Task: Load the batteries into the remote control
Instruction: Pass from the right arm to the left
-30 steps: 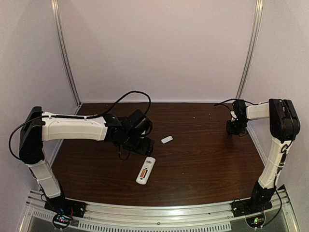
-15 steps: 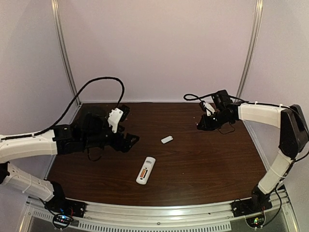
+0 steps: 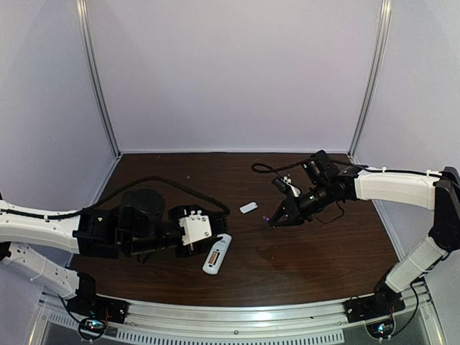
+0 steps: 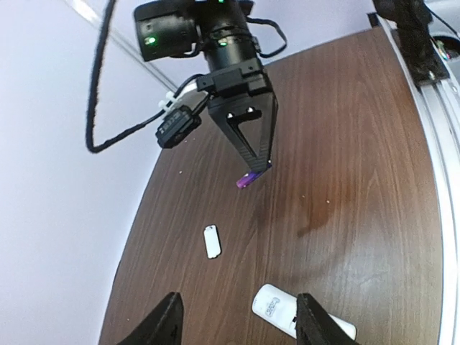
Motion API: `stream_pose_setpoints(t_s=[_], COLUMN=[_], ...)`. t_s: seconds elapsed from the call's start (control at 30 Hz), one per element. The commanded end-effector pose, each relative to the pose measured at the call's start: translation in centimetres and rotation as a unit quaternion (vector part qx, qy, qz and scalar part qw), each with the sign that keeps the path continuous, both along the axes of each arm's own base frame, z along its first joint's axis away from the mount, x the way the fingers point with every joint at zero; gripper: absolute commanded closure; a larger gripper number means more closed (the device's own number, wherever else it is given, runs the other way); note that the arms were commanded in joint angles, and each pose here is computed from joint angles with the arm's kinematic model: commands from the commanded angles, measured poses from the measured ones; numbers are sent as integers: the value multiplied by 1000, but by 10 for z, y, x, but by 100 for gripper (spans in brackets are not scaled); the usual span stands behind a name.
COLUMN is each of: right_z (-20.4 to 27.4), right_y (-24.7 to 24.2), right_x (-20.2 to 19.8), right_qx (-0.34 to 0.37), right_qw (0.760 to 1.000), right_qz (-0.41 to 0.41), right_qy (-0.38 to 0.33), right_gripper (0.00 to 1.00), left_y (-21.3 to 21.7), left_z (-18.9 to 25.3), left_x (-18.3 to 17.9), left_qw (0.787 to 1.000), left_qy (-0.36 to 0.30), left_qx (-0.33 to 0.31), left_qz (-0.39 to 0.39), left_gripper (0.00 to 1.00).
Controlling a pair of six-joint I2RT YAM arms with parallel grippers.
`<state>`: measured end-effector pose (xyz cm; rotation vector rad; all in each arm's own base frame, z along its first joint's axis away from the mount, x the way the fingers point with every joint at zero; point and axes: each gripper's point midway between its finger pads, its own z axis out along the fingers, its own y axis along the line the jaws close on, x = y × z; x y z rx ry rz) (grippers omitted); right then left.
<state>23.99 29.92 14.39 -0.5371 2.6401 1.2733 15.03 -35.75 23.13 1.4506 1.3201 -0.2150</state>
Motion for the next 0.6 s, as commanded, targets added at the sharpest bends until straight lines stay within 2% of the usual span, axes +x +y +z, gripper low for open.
stream_pose_setpoints(t_s=[0.0, 0.13, 0.33, 0.57], right_z=[20, 23, 26, 24], right_y=[17, 29, 48, 59], right_x=[-35, -52, -71, -87], right_qx=[63, 75, 88, 91], right_qw=[996, 993, 989, 987], right_qz=[23, 36, 54, 68], right_qy=[60, 82, 104, 116], right_gripper=[100, 100, 100, 100], left_y=[-9, -20, -40, -49], left_z=[-5, -21, -43, -57], left_x=[-10, -19, -19, -14], left_qw=[994, 987, 981, 977], left_qy=[-68, -81, -67, -63], left_qx=[74, 115, 159, 184], left_qz=[-44, -72, -90, -83], left_gripper=[46, 51, 64, 68])
